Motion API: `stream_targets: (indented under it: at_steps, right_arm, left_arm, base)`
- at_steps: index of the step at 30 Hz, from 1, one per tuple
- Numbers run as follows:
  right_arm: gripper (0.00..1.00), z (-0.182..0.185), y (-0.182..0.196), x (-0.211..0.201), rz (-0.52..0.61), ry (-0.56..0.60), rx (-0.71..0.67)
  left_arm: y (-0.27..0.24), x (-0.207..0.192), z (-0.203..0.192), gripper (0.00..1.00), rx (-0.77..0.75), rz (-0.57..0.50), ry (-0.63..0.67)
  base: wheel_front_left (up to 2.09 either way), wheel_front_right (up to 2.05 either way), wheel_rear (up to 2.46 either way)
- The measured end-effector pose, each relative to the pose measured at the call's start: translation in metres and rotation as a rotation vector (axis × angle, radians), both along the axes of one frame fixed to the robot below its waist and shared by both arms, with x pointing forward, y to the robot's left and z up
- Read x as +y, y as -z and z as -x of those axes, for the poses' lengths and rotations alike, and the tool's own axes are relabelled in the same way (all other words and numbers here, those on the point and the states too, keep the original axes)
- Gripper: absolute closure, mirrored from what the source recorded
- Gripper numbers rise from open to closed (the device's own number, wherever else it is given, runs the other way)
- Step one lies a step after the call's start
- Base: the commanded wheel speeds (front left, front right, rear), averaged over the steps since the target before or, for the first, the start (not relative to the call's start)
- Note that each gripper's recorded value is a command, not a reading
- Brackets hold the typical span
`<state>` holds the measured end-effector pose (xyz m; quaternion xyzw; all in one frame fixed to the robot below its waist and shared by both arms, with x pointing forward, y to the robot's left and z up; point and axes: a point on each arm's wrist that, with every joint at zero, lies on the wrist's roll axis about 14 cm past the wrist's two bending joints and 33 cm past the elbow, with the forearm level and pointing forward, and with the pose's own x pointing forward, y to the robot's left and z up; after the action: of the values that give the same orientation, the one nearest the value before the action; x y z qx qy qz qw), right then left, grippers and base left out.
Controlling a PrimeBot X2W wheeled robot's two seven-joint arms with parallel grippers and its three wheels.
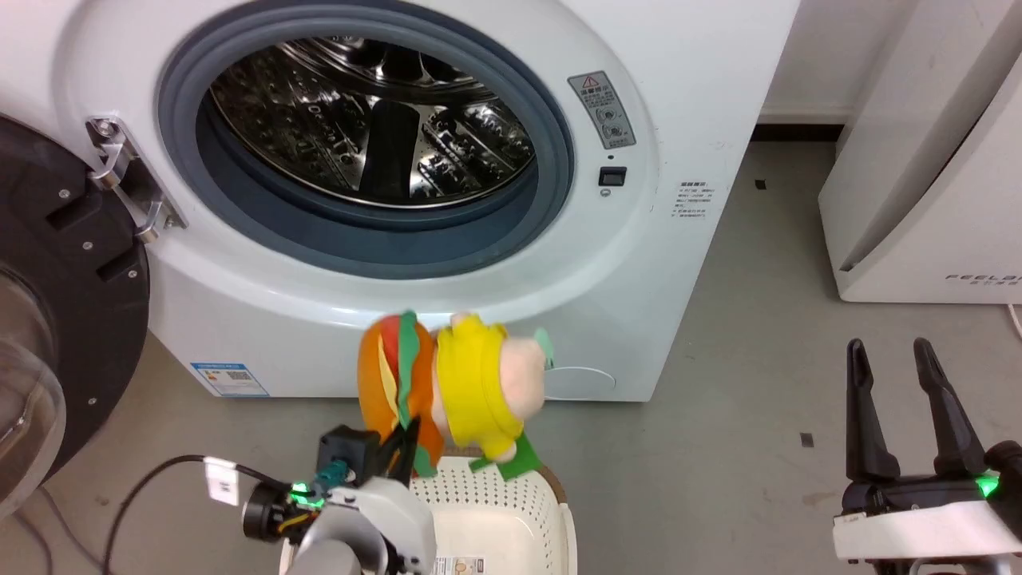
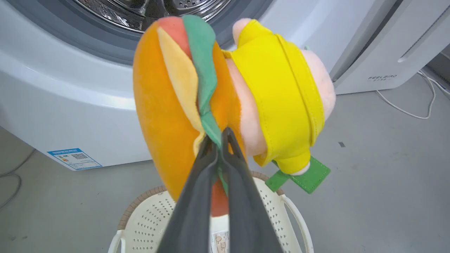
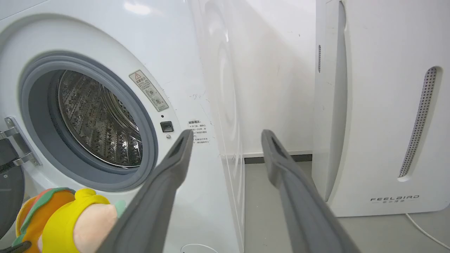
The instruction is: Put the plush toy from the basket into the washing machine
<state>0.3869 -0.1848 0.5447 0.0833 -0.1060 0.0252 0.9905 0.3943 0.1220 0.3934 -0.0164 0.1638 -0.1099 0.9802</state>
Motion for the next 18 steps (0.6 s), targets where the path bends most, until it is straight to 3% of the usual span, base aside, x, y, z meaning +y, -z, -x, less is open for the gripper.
stream_targets:
  at_steps: [8, 18]
  right_arm:
    - [0.0, 0.005, -0.002, -0.004, 0.002, 0.011, -0.004]
    - [0.0, 0.0, 0.007, -0.008, 0.008, 0.026, 0.021]
  left_arm:
    - [-0.059, 0.019, -0.028, 1.0, -0.198, 0.039, -0.112]
    - [-0.08, 0.039, -0.065, 1.0, -0.276, 0.025, -0.169]
  base:
    - [0.0, 0.0, 0.0]
    - [0.0, 0.0, 0.0]
